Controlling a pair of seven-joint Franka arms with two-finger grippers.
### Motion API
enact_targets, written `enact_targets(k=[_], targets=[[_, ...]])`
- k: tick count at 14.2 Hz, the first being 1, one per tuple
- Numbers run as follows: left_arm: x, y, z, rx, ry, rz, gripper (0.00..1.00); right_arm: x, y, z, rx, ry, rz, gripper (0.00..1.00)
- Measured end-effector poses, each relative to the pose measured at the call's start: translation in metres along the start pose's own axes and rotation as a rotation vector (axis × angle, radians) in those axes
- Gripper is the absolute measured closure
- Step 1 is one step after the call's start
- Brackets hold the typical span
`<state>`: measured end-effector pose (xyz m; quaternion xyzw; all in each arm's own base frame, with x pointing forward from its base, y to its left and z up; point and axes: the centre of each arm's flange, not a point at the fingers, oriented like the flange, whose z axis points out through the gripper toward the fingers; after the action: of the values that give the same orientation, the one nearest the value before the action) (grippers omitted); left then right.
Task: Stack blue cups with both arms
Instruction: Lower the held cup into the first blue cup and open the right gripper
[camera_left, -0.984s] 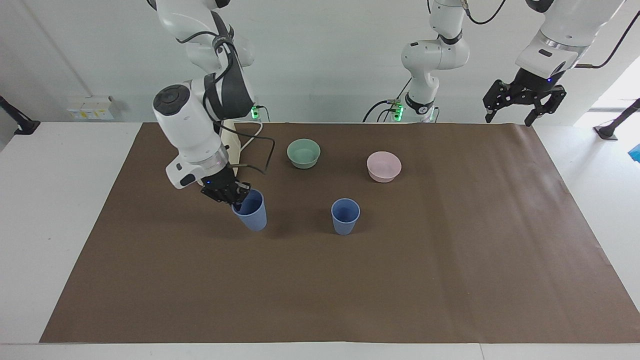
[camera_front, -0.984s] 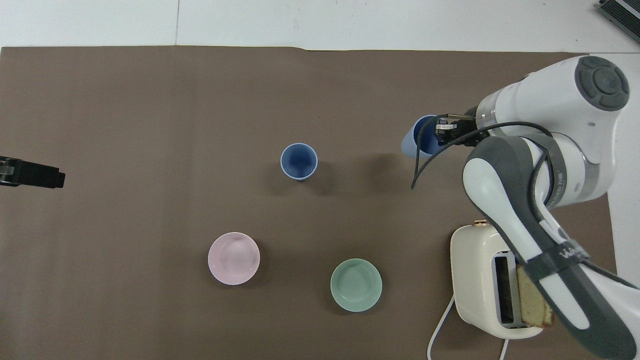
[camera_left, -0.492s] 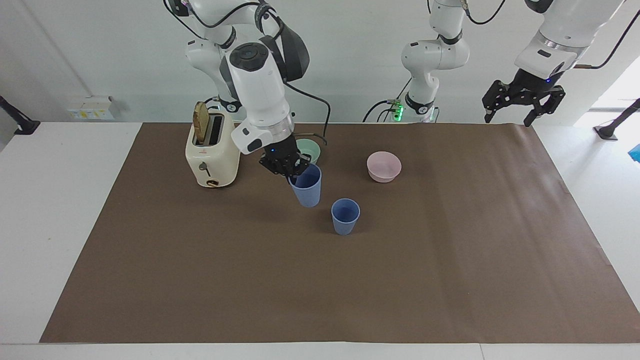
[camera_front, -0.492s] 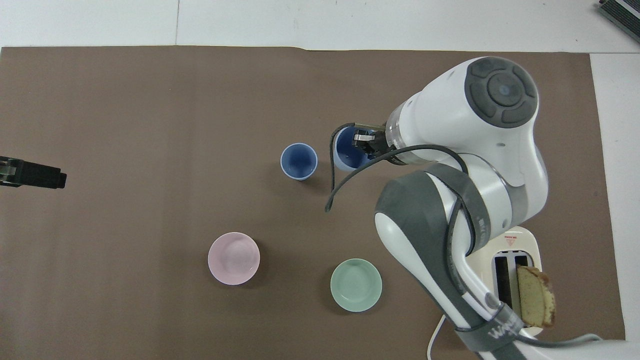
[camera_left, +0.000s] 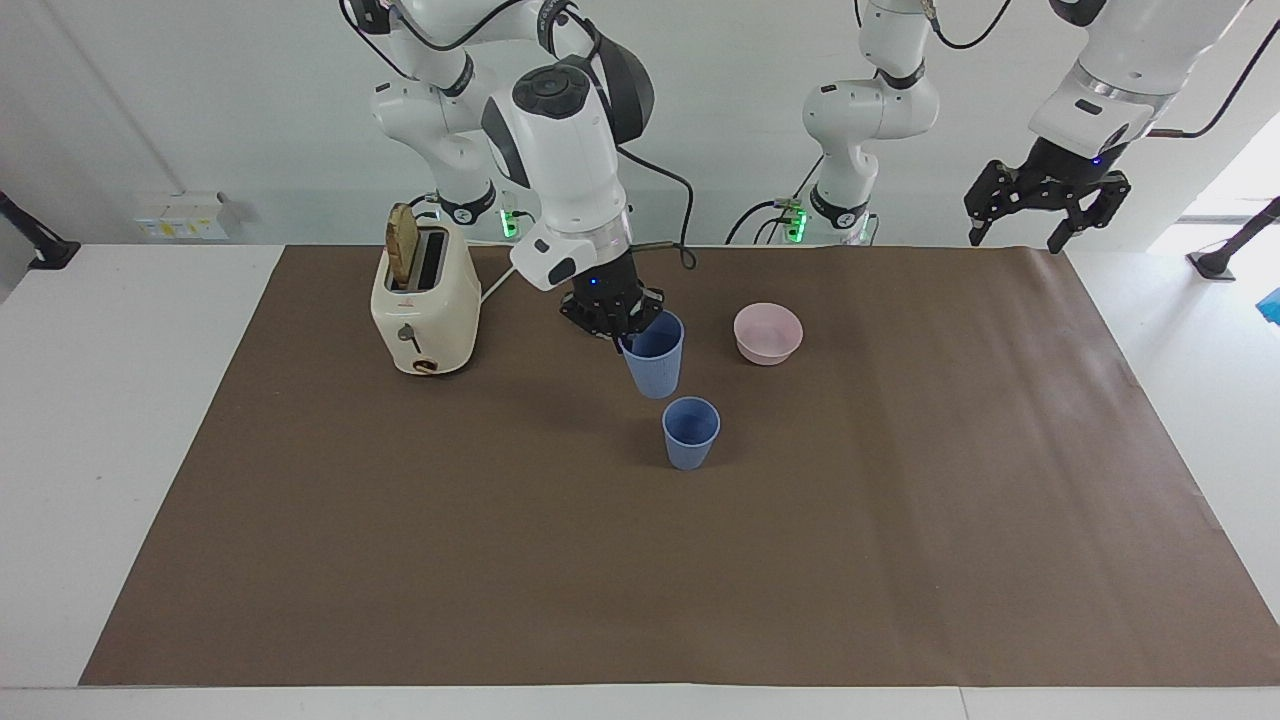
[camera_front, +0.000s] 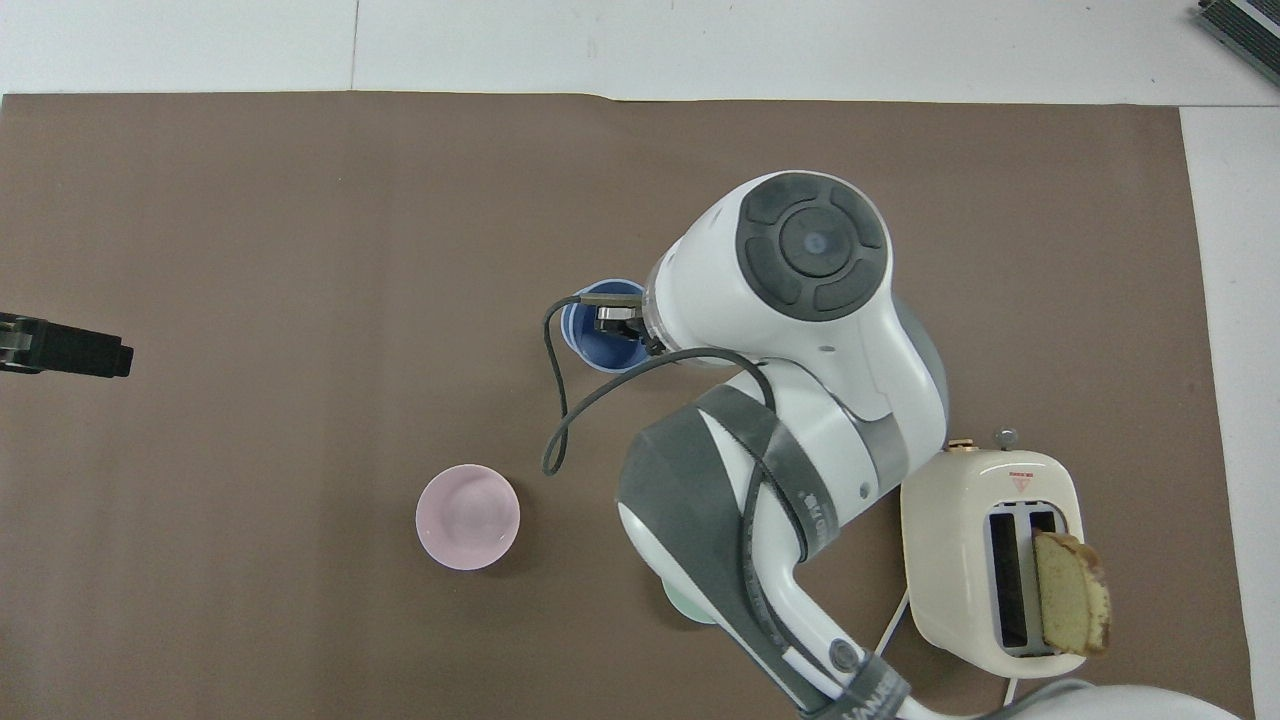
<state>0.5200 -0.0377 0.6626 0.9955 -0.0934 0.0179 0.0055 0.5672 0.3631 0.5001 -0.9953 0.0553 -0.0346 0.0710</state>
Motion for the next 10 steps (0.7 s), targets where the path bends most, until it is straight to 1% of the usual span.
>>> enact_targets(k=[4, 8, 10], targets=[[0.0, 0.0, 0.0, 0.0, 0.0, 0.0, 0.0, 0.007, 0.001, 0.019, -0.016, 0.0, 0.002, 0.95], [0.0, 0.0, 0.0, 0.0, -0.001, 0.0, 0.0, 0.009, 0.001, 0.019, -0.015, 0.005, 0.003, 0.95], [0.0, 0.0, 0.0, 0.0, -0.001, 0.0, 0.0, 0.01, 0.0, 0.018, -0.005, 0.017, 0.003, 0.95]])
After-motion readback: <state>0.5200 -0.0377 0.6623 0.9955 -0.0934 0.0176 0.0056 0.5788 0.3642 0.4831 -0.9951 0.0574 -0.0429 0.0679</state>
